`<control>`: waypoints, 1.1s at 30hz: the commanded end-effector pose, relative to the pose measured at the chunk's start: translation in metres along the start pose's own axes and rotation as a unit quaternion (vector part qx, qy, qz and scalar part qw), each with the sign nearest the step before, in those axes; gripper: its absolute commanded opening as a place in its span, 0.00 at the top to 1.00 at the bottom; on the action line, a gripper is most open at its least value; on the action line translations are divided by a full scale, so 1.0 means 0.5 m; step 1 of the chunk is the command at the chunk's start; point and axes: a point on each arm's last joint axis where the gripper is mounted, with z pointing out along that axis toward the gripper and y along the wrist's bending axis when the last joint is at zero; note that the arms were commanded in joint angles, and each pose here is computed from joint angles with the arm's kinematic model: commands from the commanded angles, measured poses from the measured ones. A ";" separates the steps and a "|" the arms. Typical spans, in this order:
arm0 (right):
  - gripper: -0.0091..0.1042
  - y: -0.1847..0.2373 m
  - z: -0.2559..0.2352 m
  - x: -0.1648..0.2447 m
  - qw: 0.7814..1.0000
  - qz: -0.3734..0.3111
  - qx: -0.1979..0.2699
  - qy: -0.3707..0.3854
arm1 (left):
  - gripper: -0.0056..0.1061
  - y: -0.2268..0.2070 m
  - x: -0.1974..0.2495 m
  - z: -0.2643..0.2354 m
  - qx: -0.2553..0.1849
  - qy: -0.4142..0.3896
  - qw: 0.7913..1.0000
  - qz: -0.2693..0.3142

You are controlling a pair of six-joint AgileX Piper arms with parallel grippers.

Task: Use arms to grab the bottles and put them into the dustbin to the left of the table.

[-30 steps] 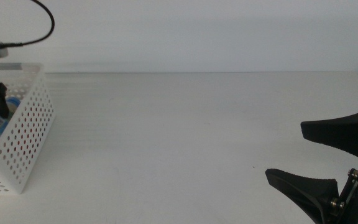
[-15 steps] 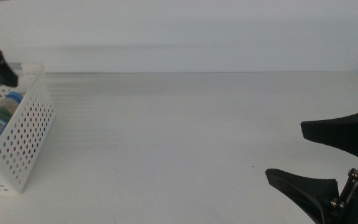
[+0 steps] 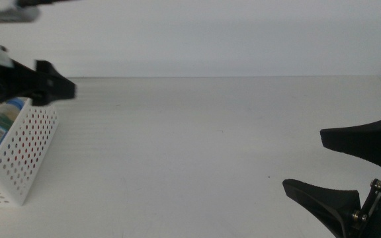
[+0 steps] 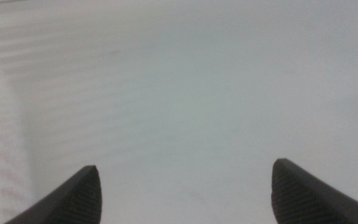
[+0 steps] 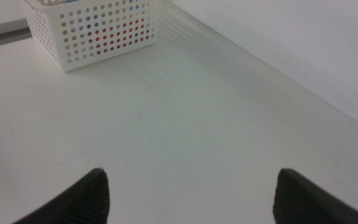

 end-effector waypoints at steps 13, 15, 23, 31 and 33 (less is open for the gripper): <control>0.30 -0.005 -0.009 -0.030 0.999 -0.009 0.009 -0.050 | 0.14 -0.161 -0.032 -0.110 0.037 -0.164 0.977 0.128; 0.30 -0.005 -0.009 -0.030 0.999 -0.009 0.009 -0.050 | 0.14 -0.169 -0.025 -0.139 0.042 -0.172 0.975 0.135; 0.30 -0.005 -0.009 -0.030 0.999 -0.009 0.009 -0.050 | 0.14 -0.190 0.006 -0.209 0.058 -0.177 0.969 0.161; 0.30 -0.005 -0.009 -0.030 0.999 -0.009 0.009 -0.050 | 0.14 -0.170 0.064 -0.204 0.007 -0.214 0.970 0.117; 0.30 -0.005 -0.009 -0.030 0.999 -0.009 0.009 -0.050 | 0.14 -0.160 0.090 -0.207 -0.014 -0.224 0.969 0.107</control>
